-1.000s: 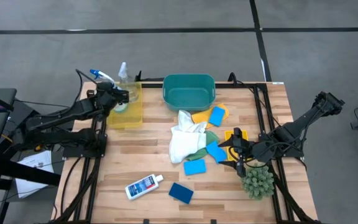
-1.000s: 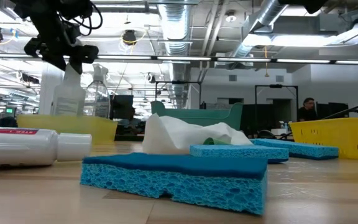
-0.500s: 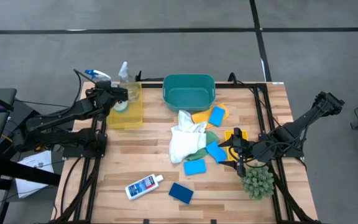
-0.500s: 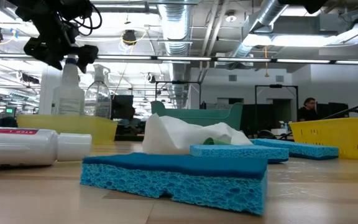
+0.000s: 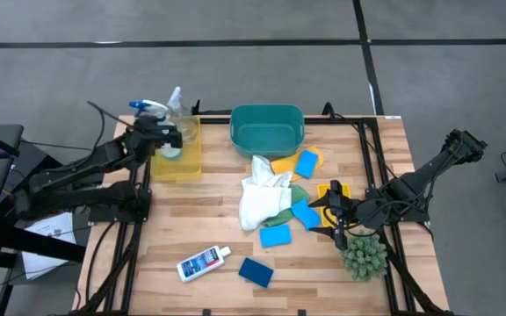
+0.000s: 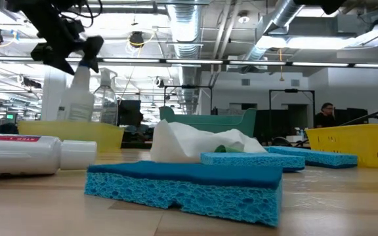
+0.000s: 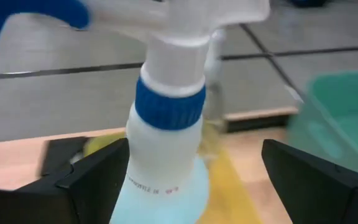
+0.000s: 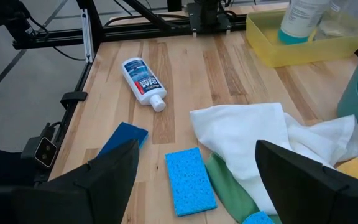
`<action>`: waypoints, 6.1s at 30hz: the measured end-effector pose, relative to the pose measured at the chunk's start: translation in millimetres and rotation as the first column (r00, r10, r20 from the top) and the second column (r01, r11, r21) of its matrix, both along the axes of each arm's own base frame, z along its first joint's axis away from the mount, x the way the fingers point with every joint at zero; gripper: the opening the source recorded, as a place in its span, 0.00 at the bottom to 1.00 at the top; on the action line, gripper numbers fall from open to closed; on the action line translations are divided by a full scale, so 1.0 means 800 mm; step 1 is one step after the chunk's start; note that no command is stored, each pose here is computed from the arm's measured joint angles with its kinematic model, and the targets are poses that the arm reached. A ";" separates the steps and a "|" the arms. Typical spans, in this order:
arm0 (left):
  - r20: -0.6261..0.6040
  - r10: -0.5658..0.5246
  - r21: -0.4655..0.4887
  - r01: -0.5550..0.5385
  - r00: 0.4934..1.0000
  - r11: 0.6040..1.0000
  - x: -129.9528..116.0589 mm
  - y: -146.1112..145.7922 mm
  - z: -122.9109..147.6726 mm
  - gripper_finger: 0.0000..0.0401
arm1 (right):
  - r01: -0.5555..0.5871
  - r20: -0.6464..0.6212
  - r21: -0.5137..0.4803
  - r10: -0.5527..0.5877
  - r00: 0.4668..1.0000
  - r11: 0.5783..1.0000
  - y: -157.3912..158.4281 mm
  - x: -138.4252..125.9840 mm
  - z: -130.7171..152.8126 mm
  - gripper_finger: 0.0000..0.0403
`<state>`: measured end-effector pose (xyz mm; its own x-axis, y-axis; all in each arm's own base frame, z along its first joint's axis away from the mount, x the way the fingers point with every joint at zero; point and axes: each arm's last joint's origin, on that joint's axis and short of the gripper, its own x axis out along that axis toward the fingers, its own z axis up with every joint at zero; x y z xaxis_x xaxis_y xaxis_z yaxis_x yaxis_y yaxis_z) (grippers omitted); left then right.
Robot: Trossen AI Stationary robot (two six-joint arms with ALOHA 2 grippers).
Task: Pick & Place Kitchen Items
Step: Put the blue spray bottle into the left yellow bin, then put the white plastic restorer bottle into the left yellow bin
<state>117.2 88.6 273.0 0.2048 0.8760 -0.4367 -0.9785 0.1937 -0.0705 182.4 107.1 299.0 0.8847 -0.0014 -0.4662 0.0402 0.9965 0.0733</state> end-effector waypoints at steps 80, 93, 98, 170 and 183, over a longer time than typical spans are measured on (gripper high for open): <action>0.185 -0.684 -0.180 0.709 0.706 0.682 0.008 -0.045 -0.015 0.44 | 0.013 0.024 0.044 -0.014 1.000 0.999 -0.004 -0.003 0.006 0.77; 0.404 -0.915 0.104 0.994 -0.014 0.031 0.074 -0.155 0.013 0.44 | 0.011 0.049 0.050 -0.014 0.999 0.999 -0.009 -0.009 0.013 0.77; 0.351 -0.934 0.151 0.988 -0.068 -0.015 0.090 -0.202 0.008 0.44 | 0.011 0.048 0.049 -0.013 0.999 0.999 -0.009 -0.009 0.013 0.77; -0.062 -0.824 -0.682 0.579 0.563 0.447 0.234 -0.322 -0.116 0.61 | -0.175 0.618 0.051 0.107 0.779 0.983 -0.104 -0.176 0.049 0.77; -0.129 -0.850 -0.701 0.559 0.511 0.443 0.239 -0.330 -0.150 0.61 | -0.160 0.639 -0.025 0.139 0.757 0.987 -0.107 -0.178 0.076 0.77</action>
<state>308.5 -175.7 153.1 0.3099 0.0888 -0.9466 -0.4379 0.8971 -0.0592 40.1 21.3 359.6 0.9652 0.1605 0.2065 -0.1757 0.9828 0.0573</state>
